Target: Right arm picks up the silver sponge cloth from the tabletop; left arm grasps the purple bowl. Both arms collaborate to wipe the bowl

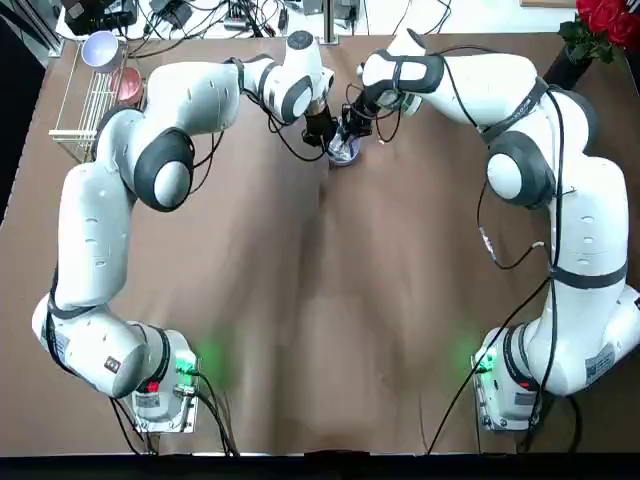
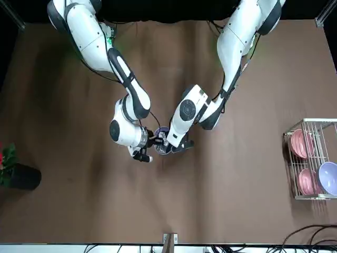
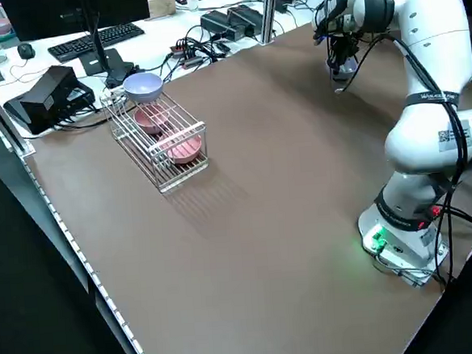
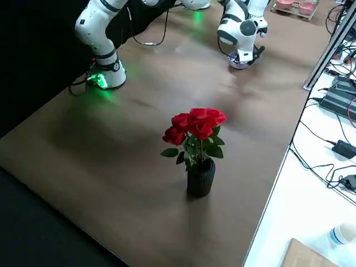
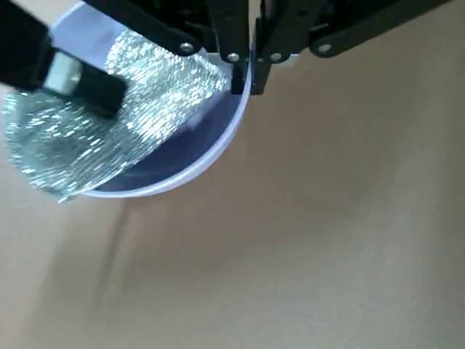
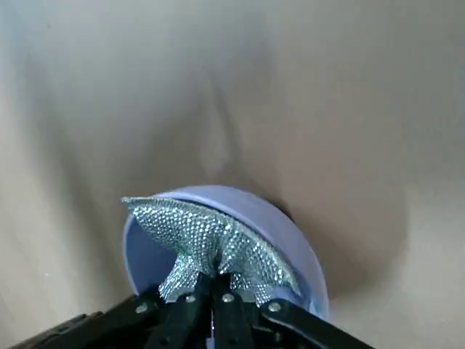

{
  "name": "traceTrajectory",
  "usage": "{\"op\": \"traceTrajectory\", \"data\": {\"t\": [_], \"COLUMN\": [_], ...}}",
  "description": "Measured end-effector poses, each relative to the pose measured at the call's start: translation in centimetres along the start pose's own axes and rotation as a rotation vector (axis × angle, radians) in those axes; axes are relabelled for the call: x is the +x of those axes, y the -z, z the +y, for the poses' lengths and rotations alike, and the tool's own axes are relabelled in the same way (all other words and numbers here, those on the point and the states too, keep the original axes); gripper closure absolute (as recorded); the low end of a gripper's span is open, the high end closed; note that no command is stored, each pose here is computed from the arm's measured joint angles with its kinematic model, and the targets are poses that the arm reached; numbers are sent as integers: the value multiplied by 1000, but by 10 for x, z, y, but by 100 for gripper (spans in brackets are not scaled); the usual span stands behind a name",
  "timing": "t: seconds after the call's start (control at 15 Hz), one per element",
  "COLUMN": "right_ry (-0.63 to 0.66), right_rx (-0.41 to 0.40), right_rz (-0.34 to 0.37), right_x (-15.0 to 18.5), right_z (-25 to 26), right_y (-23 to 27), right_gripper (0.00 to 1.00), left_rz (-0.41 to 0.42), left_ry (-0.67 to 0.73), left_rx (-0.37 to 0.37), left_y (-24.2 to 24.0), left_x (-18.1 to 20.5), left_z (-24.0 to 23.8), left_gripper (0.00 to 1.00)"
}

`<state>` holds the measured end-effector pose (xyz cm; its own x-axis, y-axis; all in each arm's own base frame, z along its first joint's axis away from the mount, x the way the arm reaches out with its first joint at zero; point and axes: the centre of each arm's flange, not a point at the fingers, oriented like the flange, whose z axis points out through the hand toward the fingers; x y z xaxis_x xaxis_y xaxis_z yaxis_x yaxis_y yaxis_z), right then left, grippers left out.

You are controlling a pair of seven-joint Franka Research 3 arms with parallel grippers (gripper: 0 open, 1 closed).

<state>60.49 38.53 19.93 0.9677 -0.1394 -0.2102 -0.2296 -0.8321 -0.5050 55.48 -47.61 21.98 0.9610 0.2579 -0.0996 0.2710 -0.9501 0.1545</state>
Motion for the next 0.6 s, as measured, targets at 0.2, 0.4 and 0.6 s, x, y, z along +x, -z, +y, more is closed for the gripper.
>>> {"op": "traceTrajectory", "data": {"t": [0.2,0.4,0.6], "right_ry": [-3,0,10], "right_rx": [6,-8,-55], "right_rz": [18,1,-84], "right_x": [11,15,9], "right_z": [3,9,18], "right_y": [12,15,10], "right_gripper": [98,98,98], "left_rz": [2,6,4], "left_ry": [1,1,0], "left_rx": [-2,-9,-10], "left_y": [0,0,0], "left_x": [1,1,0], "left_z": [0,1,2], "left_gripper": [96,96,96]}}
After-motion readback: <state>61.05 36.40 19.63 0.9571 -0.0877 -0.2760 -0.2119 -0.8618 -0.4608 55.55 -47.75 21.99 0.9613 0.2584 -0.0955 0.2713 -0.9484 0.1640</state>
